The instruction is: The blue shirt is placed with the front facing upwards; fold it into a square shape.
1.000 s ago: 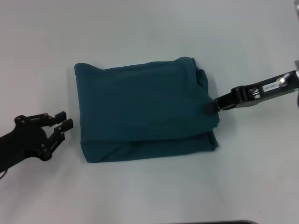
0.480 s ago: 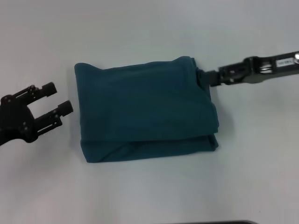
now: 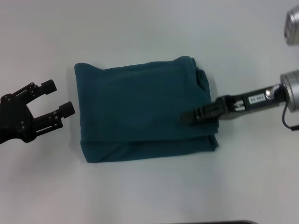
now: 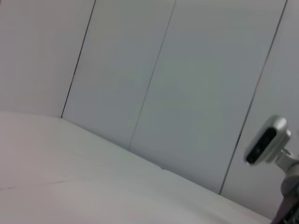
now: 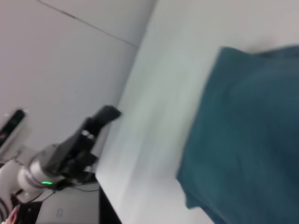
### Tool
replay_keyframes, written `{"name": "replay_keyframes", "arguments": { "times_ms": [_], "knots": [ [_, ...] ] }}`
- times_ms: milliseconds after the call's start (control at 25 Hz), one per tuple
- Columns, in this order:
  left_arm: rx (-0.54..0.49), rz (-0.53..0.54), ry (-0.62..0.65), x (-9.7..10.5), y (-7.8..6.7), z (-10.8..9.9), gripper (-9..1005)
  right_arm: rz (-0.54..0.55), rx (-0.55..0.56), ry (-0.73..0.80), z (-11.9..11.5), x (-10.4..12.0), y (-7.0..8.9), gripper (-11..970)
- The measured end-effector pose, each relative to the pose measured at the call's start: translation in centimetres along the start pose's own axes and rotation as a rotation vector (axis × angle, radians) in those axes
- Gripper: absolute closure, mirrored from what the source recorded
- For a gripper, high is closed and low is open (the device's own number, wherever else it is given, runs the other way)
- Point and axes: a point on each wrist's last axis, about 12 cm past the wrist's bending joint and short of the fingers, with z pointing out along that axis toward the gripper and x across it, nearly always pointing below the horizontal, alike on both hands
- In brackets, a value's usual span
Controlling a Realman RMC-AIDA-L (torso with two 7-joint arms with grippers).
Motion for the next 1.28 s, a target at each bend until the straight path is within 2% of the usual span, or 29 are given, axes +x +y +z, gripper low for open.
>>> {"name": "replay_keyframes", "arguments": {
  "times_ms": [80,480,560,800,880,960,1080,1120,1200,1280],
  "knots": [
    [-0.002,0.001,0.0,0.0,0.0,0.0,136,0.031,0.012,-0.008,-0.4,0.6,-0.6,452],
    [-0.007,0.012,-0.003,0.4,-0.2,-0.2,135,0.113,0.131,-0.037,-0.5,2.1,-3.1,429],
    [-0.007,0.014,-0.003,0.4,-0.3,-0.3,136,0.106,0.114,-0.027,-0.5,2.0,-2.7,425],
    [0.014,0.018,-0.019,0.1,-0.5,-0.6,137,0.002,-0.029,-0.049,-2.3,1.1,0.0,411],
    [0.025,0.022,-0.024,-0.2,-0.6,-0.7,137,-0.079,-0.045,-0.077,-3.0,0.8,0.5,407],
    [0.045,0.016,-0.017,-0.7,-0.5,-0.8,136,-0.226,-0.071,-0.118,-3.3,0.6,1.0,402],
    [0.111,-0.023,0.023,-1.6,-0.4,-1.0,136,-0.55,-0.109,-0.23,-3.0,0.8,1.4,395],
    [0.142,-0.033,0.04,-1.9,-0.4,-1.0,136,-0.67,-0.104,-0.284,-2.6,1.0,1.3,393],
    [0.198,-0.041,0.073,-2.2,-0.5,-0.9,137,-0.839,-0.06,-0.375,-2.0,1.2,0.9,388],
    [0.236,-0.044,0.101,-2.2,-0.7,-0.7,137,-0.91,-0.014,-0.416,-1.5,1.2,0.4,384]
  ]
}}
